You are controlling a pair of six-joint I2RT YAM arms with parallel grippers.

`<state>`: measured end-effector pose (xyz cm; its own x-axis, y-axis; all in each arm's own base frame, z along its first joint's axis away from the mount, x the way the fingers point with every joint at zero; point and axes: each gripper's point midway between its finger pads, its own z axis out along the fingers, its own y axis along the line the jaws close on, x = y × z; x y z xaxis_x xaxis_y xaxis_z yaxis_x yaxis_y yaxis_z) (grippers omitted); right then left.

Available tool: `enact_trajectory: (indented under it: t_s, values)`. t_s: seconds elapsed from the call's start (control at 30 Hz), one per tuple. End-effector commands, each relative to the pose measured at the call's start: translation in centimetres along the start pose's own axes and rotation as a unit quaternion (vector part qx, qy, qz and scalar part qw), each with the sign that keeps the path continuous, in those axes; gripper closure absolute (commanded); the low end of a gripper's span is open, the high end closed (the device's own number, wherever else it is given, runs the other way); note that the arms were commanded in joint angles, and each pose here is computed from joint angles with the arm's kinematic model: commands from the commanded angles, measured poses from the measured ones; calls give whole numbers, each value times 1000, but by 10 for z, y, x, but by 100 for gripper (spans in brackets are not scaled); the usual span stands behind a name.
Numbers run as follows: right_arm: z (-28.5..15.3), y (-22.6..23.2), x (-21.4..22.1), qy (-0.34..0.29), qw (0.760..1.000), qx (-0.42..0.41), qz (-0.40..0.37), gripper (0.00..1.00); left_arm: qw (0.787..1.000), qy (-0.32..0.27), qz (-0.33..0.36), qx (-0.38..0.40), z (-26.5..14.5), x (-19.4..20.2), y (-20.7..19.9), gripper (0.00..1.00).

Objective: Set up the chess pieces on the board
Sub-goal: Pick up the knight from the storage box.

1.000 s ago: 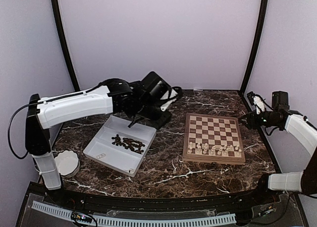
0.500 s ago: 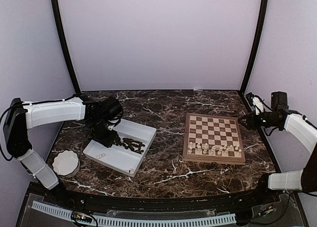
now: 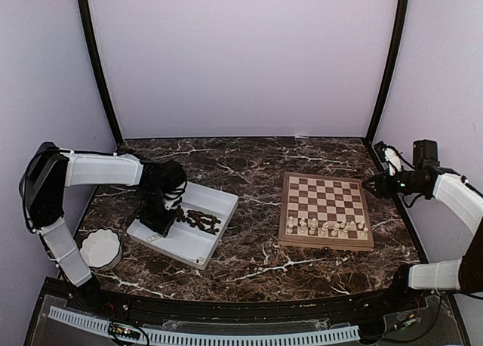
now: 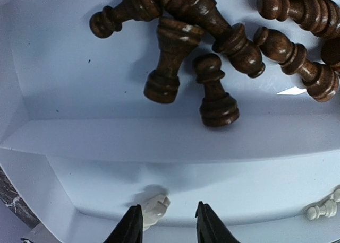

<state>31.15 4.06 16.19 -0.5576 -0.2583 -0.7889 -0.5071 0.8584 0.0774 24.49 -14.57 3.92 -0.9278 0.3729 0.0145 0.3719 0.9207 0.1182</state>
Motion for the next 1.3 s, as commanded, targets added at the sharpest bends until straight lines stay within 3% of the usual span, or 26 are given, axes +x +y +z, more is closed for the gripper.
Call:
enact_trajectory:
  t_s: [0.0, 0.4, 0.6, 0.9, 1.1, 1.27]
  values:
    - [-3, 0, -7, -11, 1000, -1, -7, 40, 1000, 19, 13, 7, 9, 6, -2, 63]
    - [-2, 0, -6, -9, 1000, -2, -6, 41, 998, 66, 7, -23, 24, 25, 9, 68]
    - [-1, 0, -5, -8, 1000, -4, -4, 41, 995, 89, -5, -40, 24, 34, 15, 77]
    - [-2, 0, -6, -10, 1000, -3, -5, 41, 991, 113, -16, -77, 19, 39, 27, 77]
    - [-2, 0, -6, -11, 1000, -2, -5, 41, 985, 145, -16, -90, 24, 52, 31, 86]
    - [-3, 1, -7, -13, 1000, -2, -6, 41, 987, 124, -19, -98, 7, 38, 32, 95]
